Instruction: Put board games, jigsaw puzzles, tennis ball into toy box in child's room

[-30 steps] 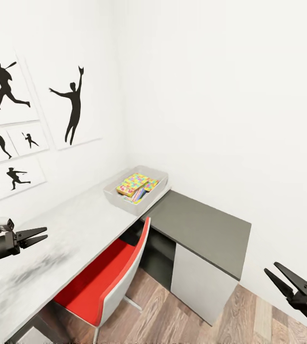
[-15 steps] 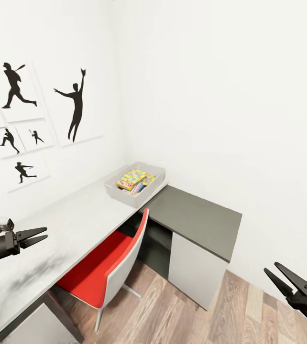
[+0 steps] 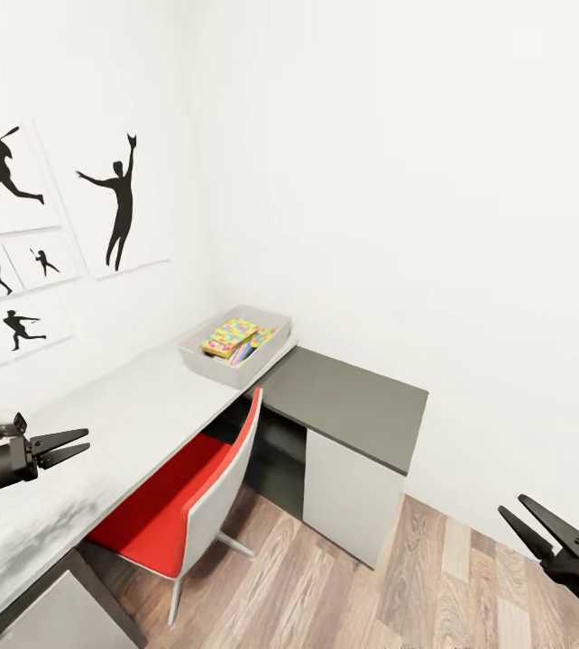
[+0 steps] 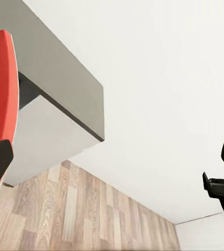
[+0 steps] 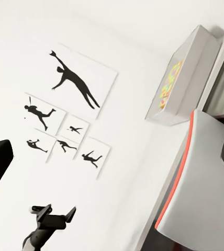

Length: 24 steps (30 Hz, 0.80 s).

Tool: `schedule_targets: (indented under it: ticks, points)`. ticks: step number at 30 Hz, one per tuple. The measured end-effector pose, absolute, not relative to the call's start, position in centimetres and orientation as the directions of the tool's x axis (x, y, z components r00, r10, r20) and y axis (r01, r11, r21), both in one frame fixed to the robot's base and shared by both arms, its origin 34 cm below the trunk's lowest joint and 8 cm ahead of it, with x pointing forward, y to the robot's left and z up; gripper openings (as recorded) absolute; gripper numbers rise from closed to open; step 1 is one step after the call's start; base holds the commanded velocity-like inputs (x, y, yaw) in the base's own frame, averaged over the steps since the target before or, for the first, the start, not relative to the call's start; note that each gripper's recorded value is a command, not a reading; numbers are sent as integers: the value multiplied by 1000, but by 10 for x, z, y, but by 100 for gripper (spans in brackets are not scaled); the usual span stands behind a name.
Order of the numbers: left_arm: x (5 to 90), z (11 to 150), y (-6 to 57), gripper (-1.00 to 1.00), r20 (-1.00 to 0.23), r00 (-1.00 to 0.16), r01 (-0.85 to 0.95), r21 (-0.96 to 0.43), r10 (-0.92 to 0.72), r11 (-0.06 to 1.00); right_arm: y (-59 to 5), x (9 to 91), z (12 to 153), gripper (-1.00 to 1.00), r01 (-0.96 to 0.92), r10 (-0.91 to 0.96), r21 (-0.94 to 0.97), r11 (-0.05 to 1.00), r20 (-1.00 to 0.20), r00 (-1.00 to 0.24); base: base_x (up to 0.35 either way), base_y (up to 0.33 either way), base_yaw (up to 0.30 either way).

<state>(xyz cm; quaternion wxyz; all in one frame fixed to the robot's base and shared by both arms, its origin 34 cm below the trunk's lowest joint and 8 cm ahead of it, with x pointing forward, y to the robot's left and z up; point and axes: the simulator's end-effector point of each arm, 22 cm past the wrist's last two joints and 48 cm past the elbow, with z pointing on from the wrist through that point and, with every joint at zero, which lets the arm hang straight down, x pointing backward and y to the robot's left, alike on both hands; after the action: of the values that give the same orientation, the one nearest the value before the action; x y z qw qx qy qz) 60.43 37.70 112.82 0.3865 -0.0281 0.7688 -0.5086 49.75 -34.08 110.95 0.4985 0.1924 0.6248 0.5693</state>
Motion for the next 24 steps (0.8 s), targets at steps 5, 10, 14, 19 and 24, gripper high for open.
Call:
schedule_targets:
  ticks: [5, 10, 14, 19, 24]
  points:
    - [604, 1131, 377, 100, -569, -697, 354, -802, -436, 481, -340, 497, 1111, 100, -332, 808, 902, 277, -405, -427, -7, 7, -225]
    - [603, 1133, 378, 100, -573, -693, 357, -800, -437, 483, -340, 496, 1113, 100, -337, 809, 900, 275, -407, -425, -2, 130, -228]
    - [602, 1135, 378, 100, -576, -691, 360, -798, -437, 483, -340, 496, 1115, 100, -340, 808, 899, 276, -409, -424, -1, 230, -229]
    - [602, 1137, 378, 100, -579, -688, 364, -796, -437, 483, -340, 495, 1116, 100, -344, 808, 897, 276, -411, -422, 0, 254, -229]
    - [601, 1140, 378, 100, -583, -685, 367, -795, -437, 483, -340, 495, 1118, 100, -349, 808, 896, 276, -413, -420, 0, 194, -229]
